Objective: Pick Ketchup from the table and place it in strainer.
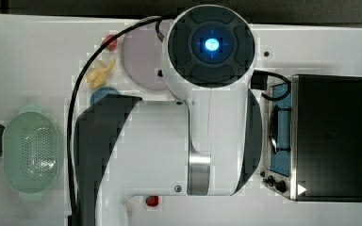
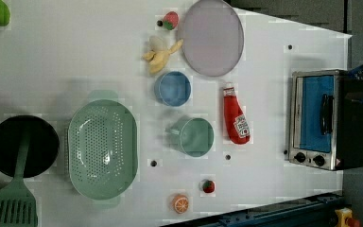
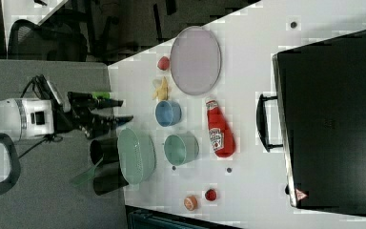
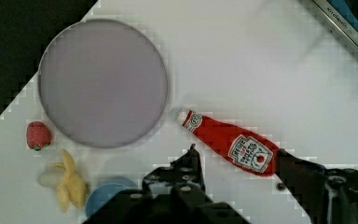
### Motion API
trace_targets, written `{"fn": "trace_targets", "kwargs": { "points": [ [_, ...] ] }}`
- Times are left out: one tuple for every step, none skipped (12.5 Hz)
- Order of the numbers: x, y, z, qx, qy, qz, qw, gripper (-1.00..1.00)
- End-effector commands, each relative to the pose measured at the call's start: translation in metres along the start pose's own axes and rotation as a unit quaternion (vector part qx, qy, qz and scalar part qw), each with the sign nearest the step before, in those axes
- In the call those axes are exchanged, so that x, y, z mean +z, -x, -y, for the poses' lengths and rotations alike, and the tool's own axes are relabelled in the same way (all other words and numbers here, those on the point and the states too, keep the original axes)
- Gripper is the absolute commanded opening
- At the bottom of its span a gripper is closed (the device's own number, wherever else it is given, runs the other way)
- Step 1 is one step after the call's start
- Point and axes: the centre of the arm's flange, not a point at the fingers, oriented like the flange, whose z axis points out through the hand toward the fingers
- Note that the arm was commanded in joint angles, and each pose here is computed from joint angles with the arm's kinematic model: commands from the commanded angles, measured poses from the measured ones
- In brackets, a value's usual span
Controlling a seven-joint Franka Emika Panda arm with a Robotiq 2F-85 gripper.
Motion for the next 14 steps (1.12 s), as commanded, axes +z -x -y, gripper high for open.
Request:
{"fn": "trace_targets", "kwargs": {
  "points": [
    [-0.066,0.021,-0.067,0.003,-0.001,0.016,1.0,0.58],
    [-0.064,0.021,-0.066,0.001,0.0,0.018,1.0,0.8],
    [-0.058,0.021,-0.064,-0.005,0.003,0.021,1.0,1.0],
    [-0.048,0.02,-0.061,-0.017,0.009,0.027,0.999,1.0],
    [-0.034,0.02,-0.058,-0.033,0.018,0.037,0.999,1.0],
    [-0.018,0.018,-0.054,-0.051,0.026,0.047,0.997,1.0],
    [0.0,0.017,-0.05,-0.071,0.035,0.059,0.995,1.0],
    [0.019,0.016,-0.047,-0.092,0.044,0.072,0.992,1.0],
    [0.038,0.016,-0.042,-0.113,0.05,0.082,0.989,1.0],
    [0.056,0.016,-0.038,-0.139,0.053,0.089,0.985,1.0],
    [0.074,0.016,-0.035,-0.175,0.052,0.094,0.979,1.0],
    [0.093,0.018,-0.033,-0.217,0.049,0.097,0.97,1.0],
    [0.112,0.019,-0.033,-0.255,0.043,0.096,0.961,1.0],
    [0.129,0.019,-0.033,-0.294,0.035,0.09,0.951,1.0]
  ]
}}
